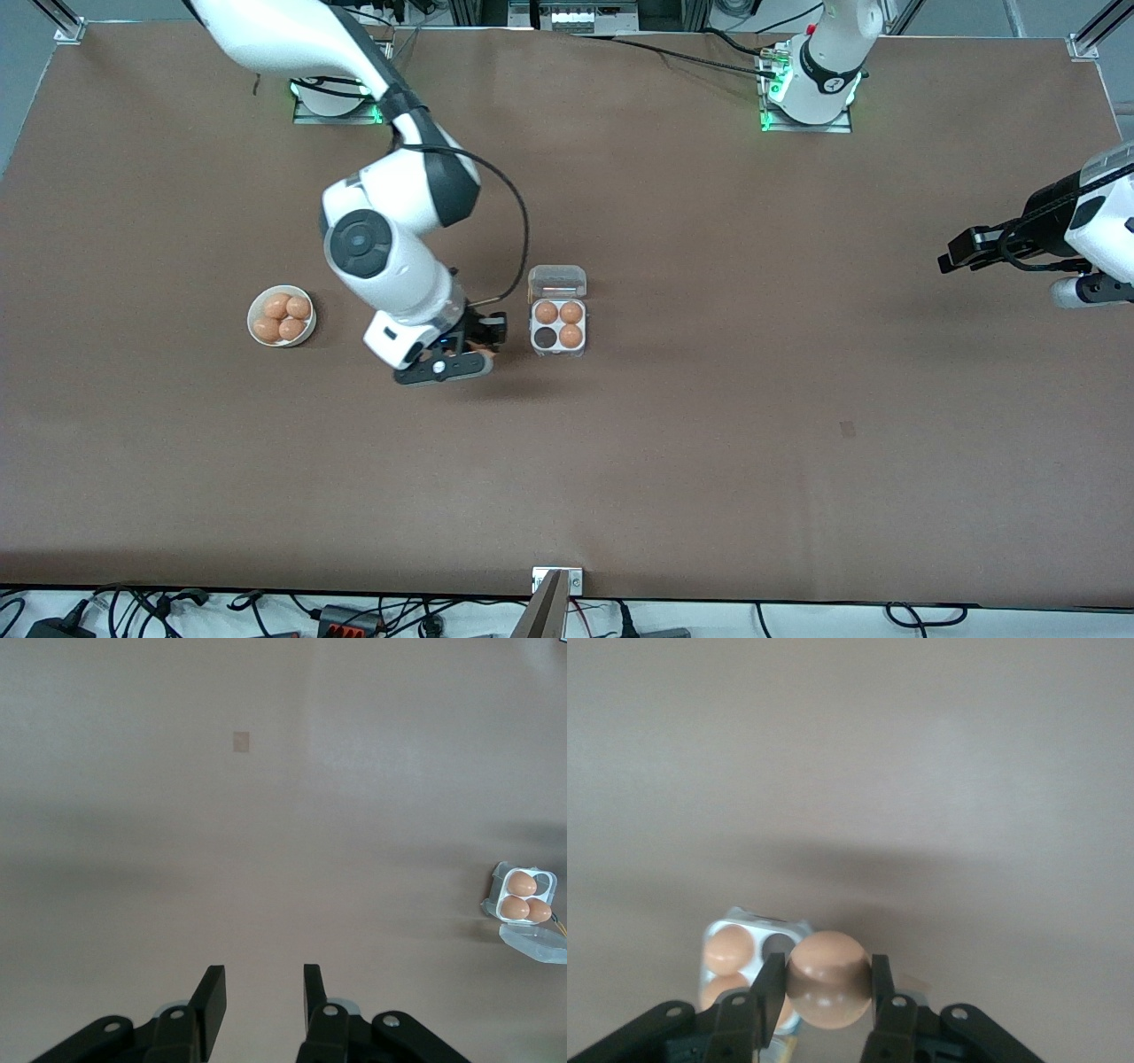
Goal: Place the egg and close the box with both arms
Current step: 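Lower the egg into the empty carton cup and open the right gripper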
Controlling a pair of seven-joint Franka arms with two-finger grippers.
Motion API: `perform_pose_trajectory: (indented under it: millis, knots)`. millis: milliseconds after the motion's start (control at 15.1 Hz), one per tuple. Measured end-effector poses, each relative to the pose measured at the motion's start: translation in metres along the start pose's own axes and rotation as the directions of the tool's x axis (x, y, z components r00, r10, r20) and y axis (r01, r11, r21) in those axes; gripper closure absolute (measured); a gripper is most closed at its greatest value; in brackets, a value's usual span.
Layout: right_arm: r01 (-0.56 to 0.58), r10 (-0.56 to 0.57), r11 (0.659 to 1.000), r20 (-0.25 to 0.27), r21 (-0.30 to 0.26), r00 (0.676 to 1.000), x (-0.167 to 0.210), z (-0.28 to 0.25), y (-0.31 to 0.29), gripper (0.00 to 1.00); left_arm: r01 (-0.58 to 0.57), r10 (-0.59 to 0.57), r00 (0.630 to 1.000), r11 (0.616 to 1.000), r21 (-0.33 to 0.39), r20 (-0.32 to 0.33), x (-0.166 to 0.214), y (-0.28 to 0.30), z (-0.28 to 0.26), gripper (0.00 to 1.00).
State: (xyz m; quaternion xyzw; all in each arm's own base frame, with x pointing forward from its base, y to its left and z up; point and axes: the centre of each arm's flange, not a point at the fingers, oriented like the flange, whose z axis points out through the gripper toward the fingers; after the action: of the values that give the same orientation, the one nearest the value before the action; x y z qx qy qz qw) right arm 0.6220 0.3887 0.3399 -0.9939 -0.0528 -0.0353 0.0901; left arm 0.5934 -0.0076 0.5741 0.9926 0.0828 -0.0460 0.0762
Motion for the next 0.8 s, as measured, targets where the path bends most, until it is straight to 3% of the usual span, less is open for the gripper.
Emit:
perform_pose_trajectory:
  millis: [332,598,730,797]
  knots:
    - [-0.023,0.024,1.000,-0.016,0.012,1.000,-0.022,0.054,-0.043,0.56,0.061,-0.061,0.998,0.998,0.000,0.004,-0.002,0.006,0.000,0.53]
    - [-0.006,0.006,1.000,0.002,-0.017,1.000,-0.028,0.077,-0.042,0.56,0.033,-0.033,0.999,0.999,0.007,0.035,-0.010,0.023,0.004,0.88]
    - [0.003,-0.003,1.000,0.011,-0.024,1.000,-0.034,0.091,-0.048,0.56,0.030,-0.030,0.999,1.000,0.009,0.043,-0.011,0.025,0.004,0.90]
    - [0.005,-0.005,1.000,0.004,-0.022,1.000,-0.036,0.097,-0.051,0.56,0.029,-0.029,0.999,1.000,0.010,0.044,-0.012,0.025,0.004,0.99]
